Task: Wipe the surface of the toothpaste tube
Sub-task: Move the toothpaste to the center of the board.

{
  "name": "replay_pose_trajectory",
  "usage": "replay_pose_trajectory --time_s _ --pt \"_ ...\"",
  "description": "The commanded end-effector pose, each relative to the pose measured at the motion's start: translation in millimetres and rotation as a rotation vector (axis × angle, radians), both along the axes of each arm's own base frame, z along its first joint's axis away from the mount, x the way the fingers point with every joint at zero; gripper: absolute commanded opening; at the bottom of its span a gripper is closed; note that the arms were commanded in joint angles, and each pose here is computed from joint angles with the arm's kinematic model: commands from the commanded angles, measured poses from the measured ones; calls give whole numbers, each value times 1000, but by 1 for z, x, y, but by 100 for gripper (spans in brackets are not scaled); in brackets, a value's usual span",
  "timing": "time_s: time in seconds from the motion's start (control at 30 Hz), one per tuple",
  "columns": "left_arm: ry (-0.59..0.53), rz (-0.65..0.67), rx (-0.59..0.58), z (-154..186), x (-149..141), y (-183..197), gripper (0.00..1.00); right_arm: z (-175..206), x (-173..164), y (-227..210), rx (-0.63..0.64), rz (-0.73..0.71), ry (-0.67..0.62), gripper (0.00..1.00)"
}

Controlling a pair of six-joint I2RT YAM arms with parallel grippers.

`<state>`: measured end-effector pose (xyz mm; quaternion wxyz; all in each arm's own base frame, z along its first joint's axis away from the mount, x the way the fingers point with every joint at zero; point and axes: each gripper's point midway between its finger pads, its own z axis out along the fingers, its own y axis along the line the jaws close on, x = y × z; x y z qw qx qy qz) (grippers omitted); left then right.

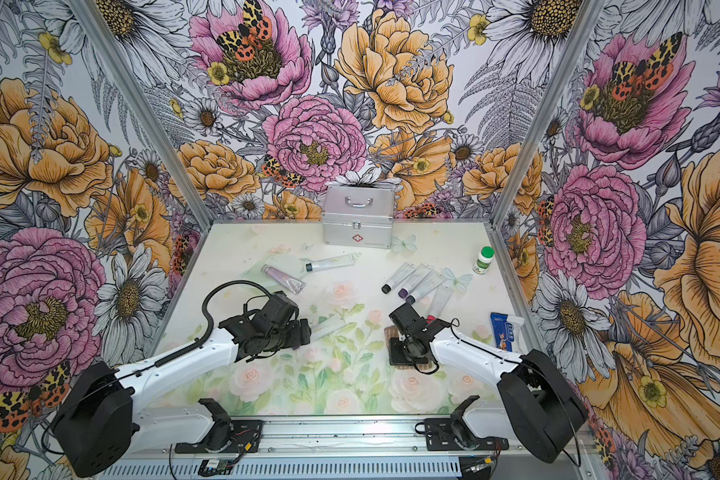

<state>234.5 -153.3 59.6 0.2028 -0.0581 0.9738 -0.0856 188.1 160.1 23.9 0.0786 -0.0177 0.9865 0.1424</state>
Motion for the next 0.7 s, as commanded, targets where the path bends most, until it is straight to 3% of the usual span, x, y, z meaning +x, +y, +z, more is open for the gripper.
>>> replay_pose_trajectory --time_s 0.0,0.4,0.47,0.67 --pt "3 -54 19 -6 4 -3 91 7 7 -1 -2 -6 -33 0" --pt "60 -237 -7 -27 -7 -48 89 7 6 -1 0 -6 -31 0" --pt "67 -257 3 -31 -9 -53 83 8 7 0 1 -7 -33 0" --pt "53 -312 32 -38 -9 -71 54 8 7 0 1 -5 -32 0"
